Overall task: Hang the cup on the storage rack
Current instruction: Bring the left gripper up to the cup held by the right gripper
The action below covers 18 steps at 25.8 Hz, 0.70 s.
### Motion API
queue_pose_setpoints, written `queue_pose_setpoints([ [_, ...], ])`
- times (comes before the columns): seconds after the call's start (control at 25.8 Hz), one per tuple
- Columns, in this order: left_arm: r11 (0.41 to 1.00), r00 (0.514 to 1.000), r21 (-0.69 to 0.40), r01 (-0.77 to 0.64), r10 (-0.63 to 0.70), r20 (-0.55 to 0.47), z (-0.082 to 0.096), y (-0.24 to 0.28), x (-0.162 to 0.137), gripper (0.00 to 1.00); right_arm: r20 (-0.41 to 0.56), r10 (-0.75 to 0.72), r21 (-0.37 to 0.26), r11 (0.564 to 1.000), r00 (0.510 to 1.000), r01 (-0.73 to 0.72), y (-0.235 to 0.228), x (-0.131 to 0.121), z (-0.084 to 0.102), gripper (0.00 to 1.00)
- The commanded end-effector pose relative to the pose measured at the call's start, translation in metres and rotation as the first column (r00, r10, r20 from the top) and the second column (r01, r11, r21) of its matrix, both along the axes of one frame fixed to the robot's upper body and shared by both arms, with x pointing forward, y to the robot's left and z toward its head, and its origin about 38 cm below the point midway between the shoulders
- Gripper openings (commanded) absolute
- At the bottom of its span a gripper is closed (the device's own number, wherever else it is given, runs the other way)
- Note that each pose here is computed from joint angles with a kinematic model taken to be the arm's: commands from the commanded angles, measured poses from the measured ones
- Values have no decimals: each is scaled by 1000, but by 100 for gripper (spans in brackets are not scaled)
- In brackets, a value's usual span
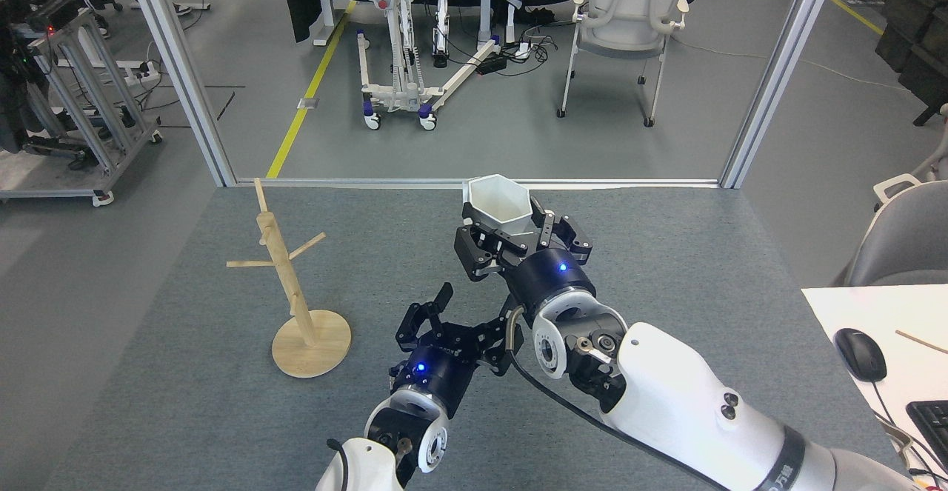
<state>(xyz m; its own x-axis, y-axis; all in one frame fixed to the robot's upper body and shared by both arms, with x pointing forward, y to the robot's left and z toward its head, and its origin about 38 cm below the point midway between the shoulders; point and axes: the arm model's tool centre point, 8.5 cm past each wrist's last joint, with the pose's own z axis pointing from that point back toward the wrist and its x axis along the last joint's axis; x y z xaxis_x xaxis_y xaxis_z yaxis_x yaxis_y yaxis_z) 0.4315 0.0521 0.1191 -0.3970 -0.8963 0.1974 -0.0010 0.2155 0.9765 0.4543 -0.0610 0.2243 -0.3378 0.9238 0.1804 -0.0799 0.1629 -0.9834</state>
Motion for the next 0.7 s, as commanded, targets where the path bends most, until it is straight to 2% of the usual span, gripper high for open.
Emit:
queue_pose_setpoints([
  [0.0,1000,1000,14,4,-4,16,15,-3,15,98,1,1,2,1000,1000,-1,1,0,1,0],
  [0.31,999,999,30,-22,21,26,26,-2,32,98,-13,-3,-3,1000,1000,3,1,0,-1,0],
  [0.66,998,999,49,-37,37,2,20,1,42,98,-18,-9,-4,1000,1000,9,-1,0,-4,0],
])
